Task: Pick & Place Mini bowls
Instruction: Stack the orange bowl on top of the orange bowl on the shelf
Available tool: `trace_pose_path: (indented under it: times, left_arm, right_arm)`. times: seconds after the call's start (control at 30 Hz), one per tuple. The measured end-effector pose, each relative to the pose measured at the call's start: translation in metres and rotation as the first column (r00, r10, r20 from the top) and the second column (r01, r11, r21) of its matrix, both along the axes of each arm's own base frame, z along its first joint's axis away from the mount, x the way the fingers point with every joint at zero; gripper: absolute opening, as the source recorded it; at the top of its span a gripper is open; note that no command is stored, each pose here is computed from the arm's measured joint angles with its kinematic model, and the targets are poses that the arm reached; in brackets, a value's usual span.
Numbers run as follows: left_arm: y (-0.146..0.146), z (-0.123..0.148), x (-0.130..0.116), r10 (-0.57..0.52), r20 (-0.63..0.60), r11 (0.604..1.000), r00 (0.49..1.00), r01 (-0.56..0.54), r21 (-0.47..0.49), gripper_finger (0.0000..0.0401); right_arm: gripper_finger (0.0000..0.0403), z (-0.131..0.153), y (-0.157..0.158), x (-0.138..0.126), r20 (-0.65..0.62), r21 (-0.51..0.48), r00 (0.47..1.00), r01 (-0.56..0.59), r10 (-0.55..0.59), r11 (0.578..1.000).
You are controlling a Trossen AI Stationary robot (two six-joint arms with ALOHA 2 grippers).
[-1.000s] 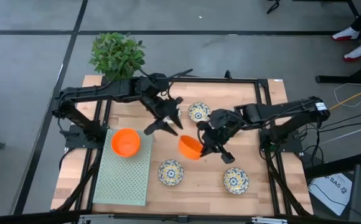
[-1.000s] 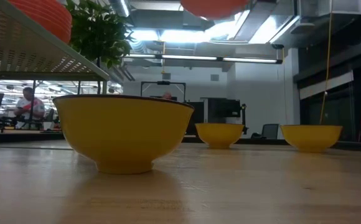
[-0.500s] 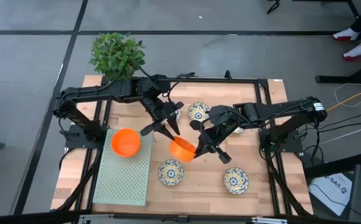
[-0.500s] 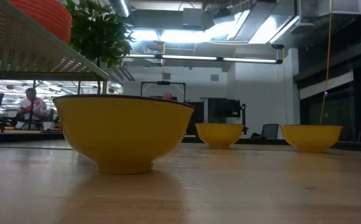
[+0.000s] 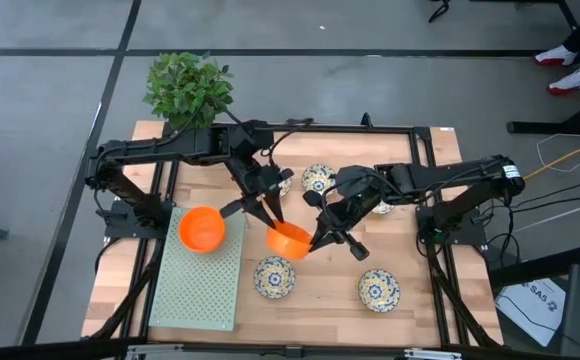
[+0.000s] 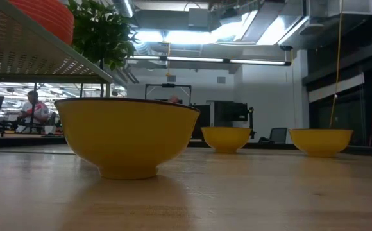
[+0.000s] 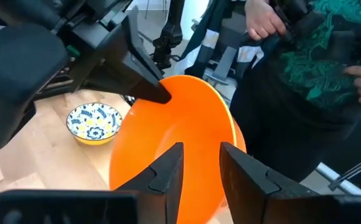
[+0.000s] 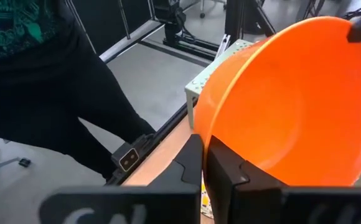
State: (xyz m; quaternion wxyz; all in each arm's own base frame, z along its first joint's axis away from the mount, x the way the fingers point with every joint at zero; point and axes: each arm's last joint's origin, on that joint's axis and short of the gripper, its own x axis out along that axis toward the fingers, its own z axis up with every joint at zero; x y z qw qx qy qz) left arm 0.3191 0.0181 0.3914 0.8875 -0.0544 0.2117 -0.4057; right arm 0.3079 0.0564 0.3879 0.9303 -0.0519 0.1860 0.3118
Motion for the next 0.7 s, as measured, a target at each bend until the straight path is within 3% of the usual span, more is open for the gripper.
trace_pose_path:
  times: [0.27,0.43,0.53,0.7]
  left_arm:
    - [0.014,0.003,-0.001,0.016,0.028,1.000,0.999,-0.016,-0.018,0.0095]
    - [0.018,0.009,-0.001,-0.007,0.049,0.996,0.999,0.012,-0.086,0.0099]
    - [0.019,0.010,0.000,0.031,0.012,0.994,0.999,-0.030,-0.104,0.0105]
    - [0.009,0.009,0.000,-0.006,0.005,0.994,1.000,0.007,-0.106,0.0120]
  right_arm:
    - [0.0009,0.002,0.000,0.001,0.022,0.013,1.000,-0.010,0.010,1.000]
    - [0.0009,0.003,0.000,0.000,0.021,0.015,1.000,-0.012,0.012,1.000]
    - [0.0009,0.003,0.000,0.000,0.021,0.015,1.000,-0.013,0.012,1.000]
    - [0.0009,0.003,0.000,0.000,0.022,0.016,1.000,-0.013,0.013,1.000]
